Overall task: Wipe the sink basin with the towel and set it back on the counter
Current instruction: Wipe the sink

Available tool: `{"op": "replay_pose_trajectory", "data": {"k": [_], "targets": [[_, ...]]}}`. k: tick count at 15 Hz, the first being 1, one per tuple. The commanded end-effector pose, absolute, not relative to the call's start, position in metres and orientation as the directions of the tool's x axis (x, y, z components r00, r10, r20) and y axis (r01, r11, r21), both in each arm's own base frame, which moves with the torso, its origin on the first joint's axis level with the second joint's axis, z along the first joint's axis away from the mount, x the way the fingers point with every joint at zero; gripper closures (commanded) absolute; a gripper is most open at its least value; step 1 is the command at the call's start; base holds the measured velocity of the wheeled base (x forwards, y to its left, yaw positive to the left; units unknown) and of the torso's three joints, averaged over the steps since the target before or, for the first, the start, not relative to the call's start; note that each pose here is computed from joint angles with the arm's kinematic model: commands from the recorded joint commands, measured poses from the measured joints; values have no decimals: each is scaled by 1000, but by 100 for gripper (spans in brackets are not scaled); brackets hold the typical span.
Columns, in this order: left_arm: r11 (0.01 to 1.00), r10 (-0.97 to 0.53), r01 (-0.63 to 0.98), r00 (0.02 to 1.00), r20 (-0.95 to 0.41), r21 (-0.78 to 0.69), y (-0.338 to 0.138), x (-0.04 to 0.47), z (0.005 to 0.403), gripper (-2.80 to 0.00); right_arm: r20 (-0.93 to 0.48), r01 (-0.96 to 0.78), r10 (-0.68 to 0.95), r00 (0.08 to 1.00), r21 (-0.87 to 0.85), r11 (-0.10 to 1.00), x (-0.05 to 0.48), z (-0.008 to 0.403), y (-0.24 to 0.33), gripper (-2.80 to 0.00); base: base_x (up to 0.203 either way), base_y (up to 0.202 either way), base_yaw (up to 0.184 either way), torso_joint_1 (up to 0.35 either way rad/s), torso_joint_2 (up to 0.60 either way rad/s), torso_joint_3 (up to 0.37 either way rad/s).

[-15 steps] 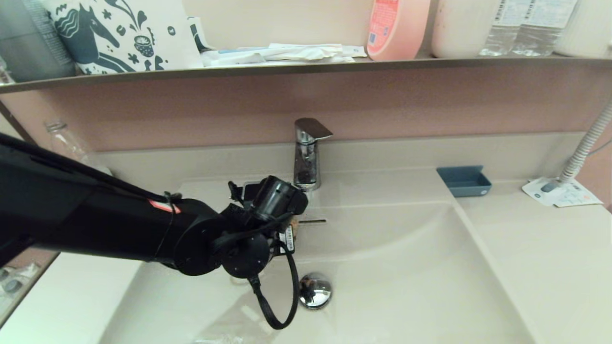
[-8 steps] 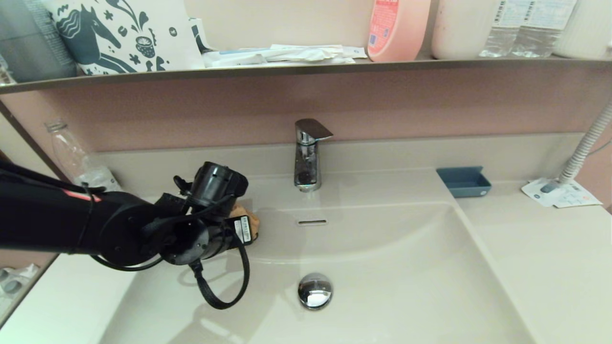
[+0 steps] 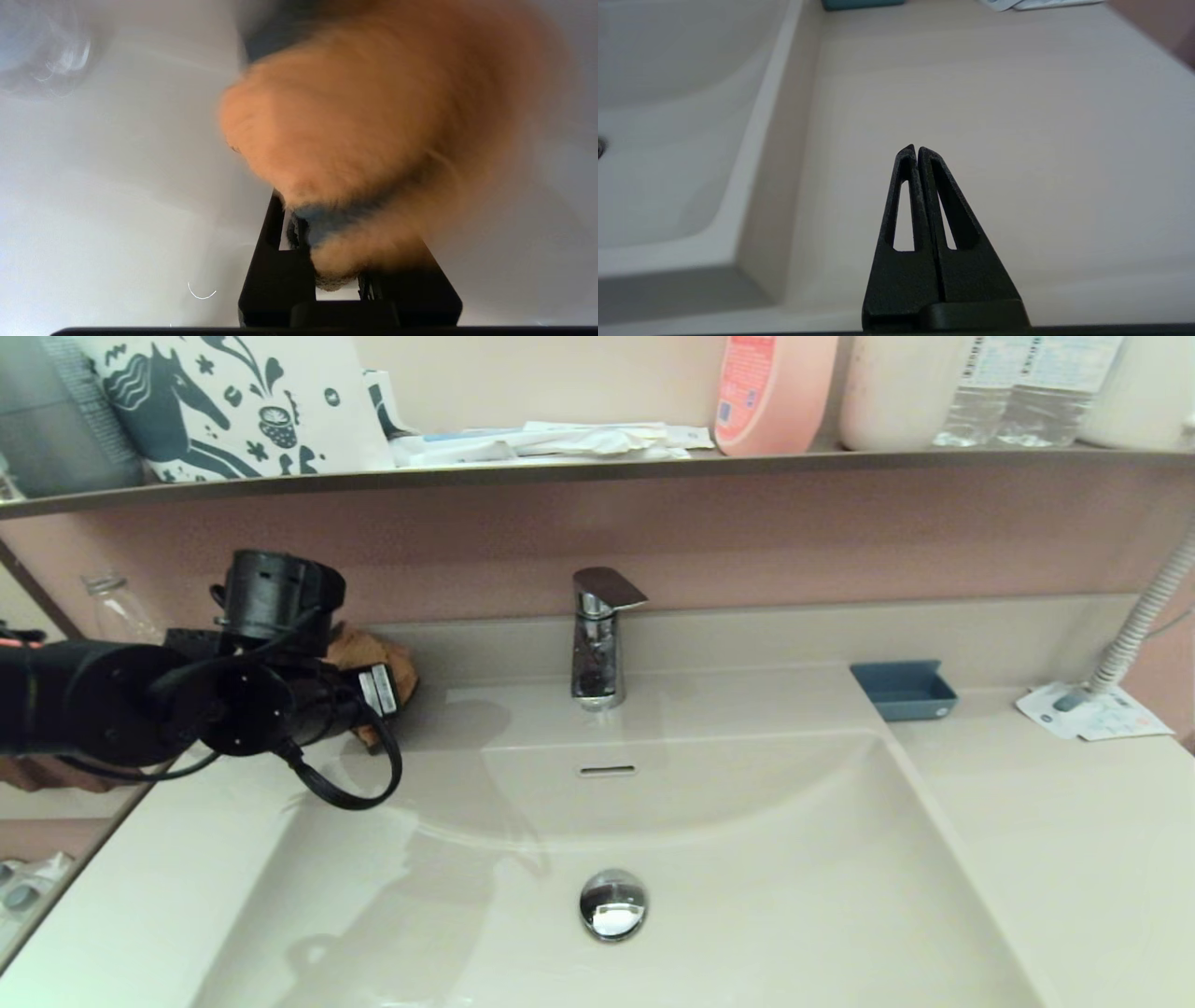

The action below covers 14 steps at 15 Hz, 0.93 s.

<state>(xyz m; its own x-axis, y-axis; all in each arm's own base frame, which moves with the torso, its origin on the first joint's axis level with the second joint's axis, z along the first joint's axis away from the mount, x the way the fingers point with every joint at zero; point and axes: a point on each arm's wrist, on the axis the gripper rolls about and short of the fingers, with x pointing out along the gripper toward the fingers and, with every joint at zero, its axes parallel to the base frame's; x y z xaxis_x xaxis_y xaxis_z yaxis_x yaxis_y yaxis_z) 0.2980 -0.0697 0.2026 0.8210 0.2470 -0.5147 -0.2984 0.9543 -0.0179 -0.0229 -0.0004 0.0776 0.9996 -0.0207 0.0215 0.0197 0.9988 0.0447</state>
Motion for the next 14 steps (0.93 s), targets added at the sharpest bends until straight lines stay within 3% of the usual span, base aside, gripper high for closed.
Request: {"op": "replay_pose_trajectory", "data": {"k": [1, 8, 14], "targets": [[956, 241, -294, 824, -512, -23, -70, 298, 209, 0, 21, 19, -20, 1000, 45, 999, -23, 78, 0, 0, 0, 0, 0, 0, 0, 0], [956, 206, -290, 770, -604, -44, -89, 329, 157, 0, 21, 18, -19, 1000, 45, 999, -23, 78, 0, 0, 0, 0, 0, 0, 0, 0], [980, 114, -180, 851, -512, -81, -170, 334, 156, 0, 21, 18, -19, 1000, 45, 999, -23, 78, 0, 0, 0, 0, 0, 0, 0, 0]]}}
